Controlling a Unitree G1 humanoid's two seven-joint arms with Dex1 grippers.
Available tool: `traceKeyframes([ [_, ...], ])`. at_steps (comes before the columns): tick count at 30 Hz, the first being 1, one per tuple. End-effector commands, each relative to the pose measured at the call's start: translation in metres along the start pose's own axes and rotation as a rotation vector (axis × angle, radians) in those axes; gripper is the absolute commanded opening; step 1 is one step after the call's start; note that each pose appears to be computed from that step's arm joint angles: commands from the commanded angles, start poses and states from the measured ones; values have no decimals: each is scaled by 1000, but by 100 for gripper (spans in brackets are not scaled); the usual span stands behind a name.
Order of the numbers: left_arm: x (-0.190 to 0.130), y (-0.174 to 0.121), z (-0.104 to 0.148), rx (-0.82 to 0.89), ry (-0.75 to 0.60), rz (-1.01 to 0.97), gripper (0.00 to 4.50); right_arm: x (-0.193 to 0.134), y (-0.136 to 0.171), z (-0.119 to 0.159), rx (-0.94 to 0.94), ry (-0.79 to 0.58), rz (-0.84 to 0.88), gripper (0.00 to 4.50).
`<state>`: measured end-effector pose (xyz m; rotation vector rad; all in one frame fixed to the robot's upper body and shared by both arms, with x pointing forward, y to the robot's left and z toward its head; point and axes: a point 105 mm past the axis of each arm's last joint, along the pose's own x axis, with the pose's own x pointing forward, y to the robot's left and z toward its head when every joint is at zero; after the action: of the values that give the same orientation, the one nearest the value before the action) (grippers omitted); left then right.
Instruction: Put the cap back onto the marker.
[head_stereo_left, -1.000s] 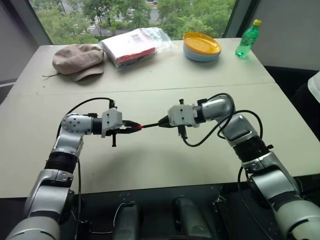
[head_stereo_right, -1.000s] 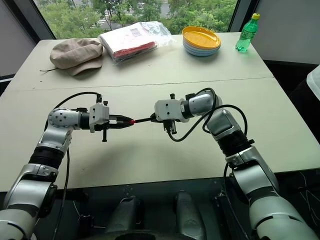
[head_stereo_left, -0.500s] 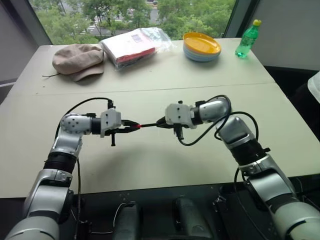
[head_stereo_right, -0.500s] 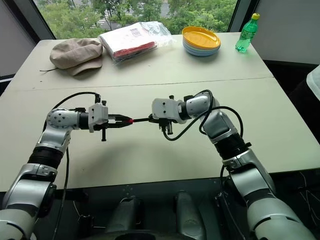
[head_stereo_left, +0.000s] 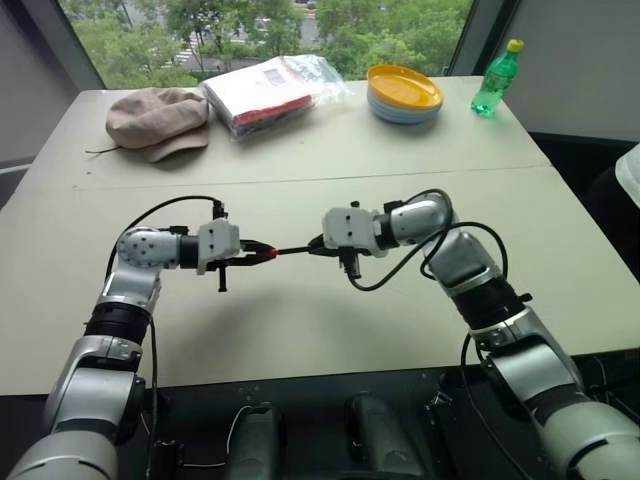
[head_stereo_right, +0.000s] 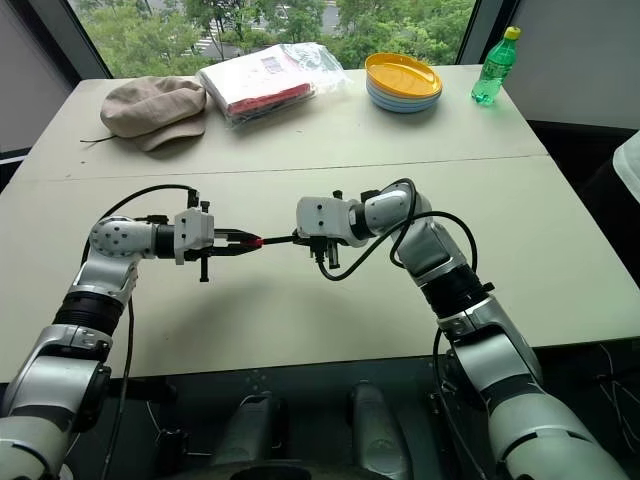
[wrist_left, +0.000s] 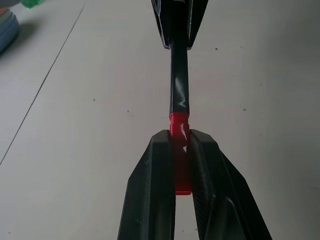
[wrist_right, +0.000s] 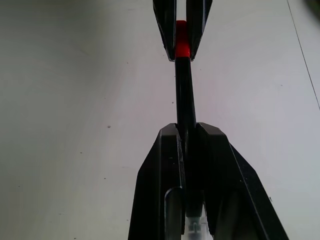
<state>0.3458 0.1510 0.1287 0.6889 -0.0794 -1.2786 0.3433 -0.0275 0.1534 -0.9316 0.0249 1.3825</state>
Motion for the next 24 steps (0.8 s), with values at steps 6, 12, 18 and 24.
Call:
traceKeyframes([
  [6, 3, 33, 41, 109, -116, 95, 0, 30, 23, 51, -113, -178, 143, 2],
  [12, 4, 33, 41, 139, -102, 84, 0, 35, 24, 54, -122, -177, 149, 2],
  [18, 5, 35, 42, 147, -83, 77, 0, 41, 24, 45, -155, -126, 158, 2],
  [24, 5, 40, 43, 194, -54, 102, 0, 44, 19, 39, -115, -108, 149, 2],
])
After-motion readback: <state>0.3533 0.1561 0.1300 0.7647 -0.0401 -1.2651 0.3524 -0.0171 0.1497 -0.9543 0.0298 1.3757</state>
